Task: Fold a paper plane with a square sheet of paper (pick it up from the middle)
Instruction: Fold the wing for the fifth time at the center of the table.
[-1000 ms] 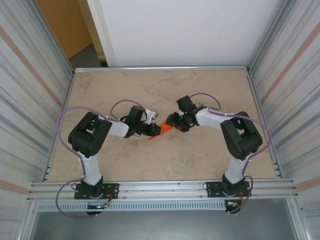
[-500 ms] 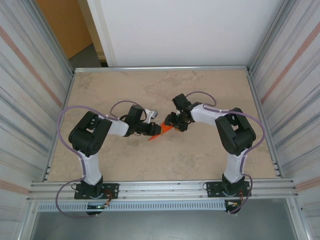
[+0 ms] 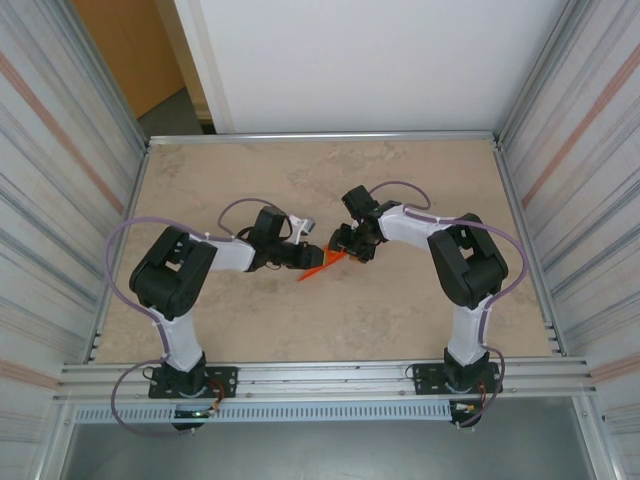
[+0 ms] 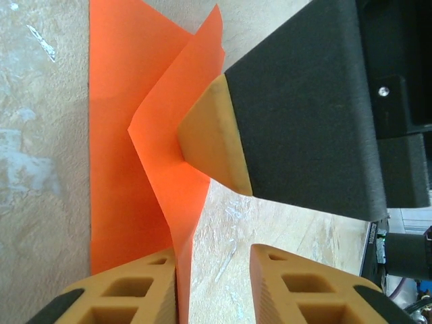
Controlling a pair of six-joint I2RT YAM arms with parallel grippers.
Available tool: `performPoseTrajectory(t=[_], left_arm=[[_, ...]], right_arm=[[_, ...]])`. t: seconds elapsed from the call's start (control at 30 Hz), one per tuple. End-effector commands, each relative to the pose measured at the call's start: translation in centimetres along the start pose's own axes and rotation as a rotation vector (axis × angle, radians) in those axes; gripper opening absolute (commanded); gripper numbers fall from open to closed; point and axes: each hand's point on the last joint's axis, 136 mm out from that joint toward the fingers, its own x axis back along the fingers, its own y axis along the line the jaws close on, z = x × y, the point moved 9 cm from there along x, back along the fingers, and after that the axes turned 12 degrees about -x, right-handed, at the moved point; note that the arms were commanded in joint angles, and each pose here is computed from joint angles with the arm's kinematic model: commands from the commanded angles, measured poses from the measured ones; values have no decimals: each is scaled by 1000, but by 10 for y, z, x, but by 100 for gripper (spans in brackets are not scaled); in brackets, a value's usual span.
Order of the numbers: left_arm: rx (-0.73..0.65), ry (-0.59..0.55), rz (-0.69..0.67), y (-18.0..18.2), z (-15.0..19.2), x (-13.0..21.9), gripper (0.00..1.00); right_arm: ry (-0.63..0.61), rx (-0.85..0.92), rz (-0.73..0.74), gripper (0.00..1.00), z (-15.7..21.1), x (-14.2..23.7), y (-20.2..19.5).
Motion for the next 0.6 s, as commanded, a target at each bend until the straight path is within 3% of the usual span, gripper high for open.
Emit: performPoseTrajectory(t=[0.0, 0.57], left_arm=[[2, -18, -12, -7, -8, 9, 33], [98, -12, -40, 1, 9, 20, 27]], right_arm=[[26, 2, 127, 54, 4, -27, -22], [32, -1, 137, 54, 5, -29, -24]])
